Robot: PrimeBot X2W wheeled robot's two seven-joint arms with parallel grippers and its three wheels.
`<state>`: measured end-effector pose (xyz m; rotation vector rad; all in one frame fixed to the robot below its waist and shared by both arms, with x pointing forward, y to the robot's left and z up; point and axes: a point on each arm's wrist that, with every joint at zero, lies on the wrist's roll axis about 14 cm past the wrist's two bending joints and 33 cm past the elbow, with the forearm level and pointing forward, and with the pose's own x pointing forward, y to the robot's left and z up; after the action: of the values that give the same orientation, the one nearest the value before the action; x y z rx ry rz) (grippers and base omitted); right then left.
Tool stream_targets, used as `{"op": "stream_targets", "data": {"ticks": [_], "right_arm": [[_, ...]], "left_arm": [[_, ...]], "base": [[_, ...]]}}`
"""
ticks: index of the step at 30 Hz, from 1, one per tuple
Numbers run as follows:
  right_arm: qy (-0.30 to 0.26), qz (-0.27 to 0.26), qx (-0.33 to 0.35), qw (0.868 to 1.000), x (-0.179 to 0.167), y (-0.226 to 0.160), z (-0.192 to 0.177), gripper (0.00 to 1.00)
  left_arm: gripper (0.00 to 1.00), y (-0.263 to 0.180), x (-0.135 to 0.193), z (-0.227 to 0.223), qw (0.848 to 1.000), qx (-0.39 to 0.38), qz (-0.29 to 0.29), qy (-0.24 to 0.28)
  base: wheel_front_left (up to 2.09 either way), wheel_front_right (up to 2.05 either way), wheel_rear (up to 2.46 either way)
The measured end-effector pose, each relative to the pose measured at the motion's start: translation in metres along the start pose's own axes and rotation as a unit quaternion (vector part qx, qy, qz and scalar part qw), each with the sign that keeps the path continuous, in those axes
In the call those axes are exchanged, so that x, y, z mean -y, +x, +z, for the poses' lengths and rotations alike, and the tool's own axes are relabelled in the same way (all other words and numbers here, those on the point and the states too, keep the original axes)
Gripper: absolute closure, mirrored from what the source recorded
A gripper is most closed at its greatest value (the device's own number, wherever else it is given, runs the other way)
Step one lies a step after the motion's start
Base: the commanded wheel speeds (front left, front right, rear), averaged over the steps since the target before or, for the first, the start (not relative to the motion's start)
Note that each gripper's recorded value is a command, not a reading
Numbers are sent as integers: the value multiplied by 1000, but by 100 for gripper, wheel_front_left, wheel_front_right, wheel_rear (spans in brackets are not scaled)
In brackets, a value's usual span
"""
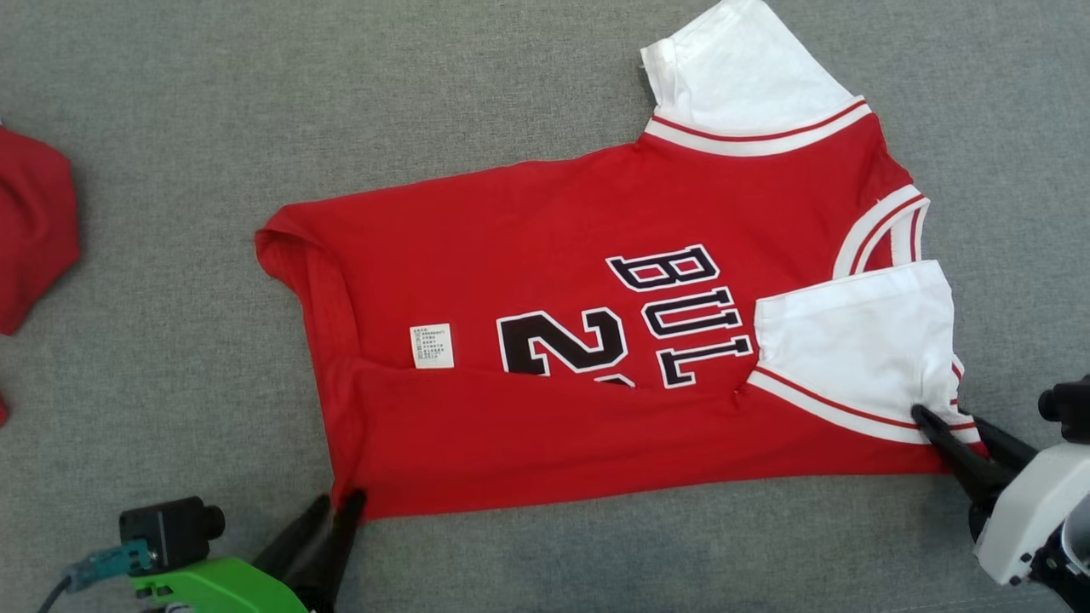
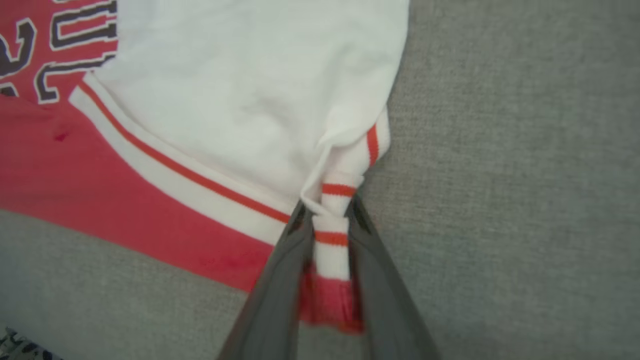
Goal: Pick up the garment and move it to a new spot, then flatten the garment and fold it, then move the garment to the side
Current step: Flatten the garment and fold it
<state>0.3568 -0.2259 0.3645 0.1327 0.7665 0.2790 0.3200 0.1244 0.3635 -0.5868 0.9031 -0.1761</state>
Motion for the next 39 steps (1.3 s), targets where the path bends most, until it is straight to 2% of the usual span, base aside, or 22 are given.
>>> {"op": "stream_targets", "data": {"ticks": [6,9,15,17,20,29,39], "right_arm": [[7,22,24,999,-12,9,23,0],[-15,19,50,998,-2,10,59,0],[-106,13,120,987,2,25,150,0],[-129,11,128,983,0,38,170,0],[-148,10,119,982,-3,65,187,0],[-180,19,81,980,-24,144,221,0],[-196,39,28,979,-44,201,211,0]], "left_arm": [[0,-3,-19,37,998,35,34,38],[0,-4,-24,73,994,64,43,77],[0,17,6,139,984,105,12,144],[0,31,13,154,979,106,10,172],[0,59,29,155,980,85,-7,178],[0,100,22,167,969,48,25,242],[0,110,0,156,965,4,46,259]], "base": [[0,0,0],[0,0,0],[0,0,0],[0,0,0],[0,0,0],[0,0,0],[0,0,0]]}}
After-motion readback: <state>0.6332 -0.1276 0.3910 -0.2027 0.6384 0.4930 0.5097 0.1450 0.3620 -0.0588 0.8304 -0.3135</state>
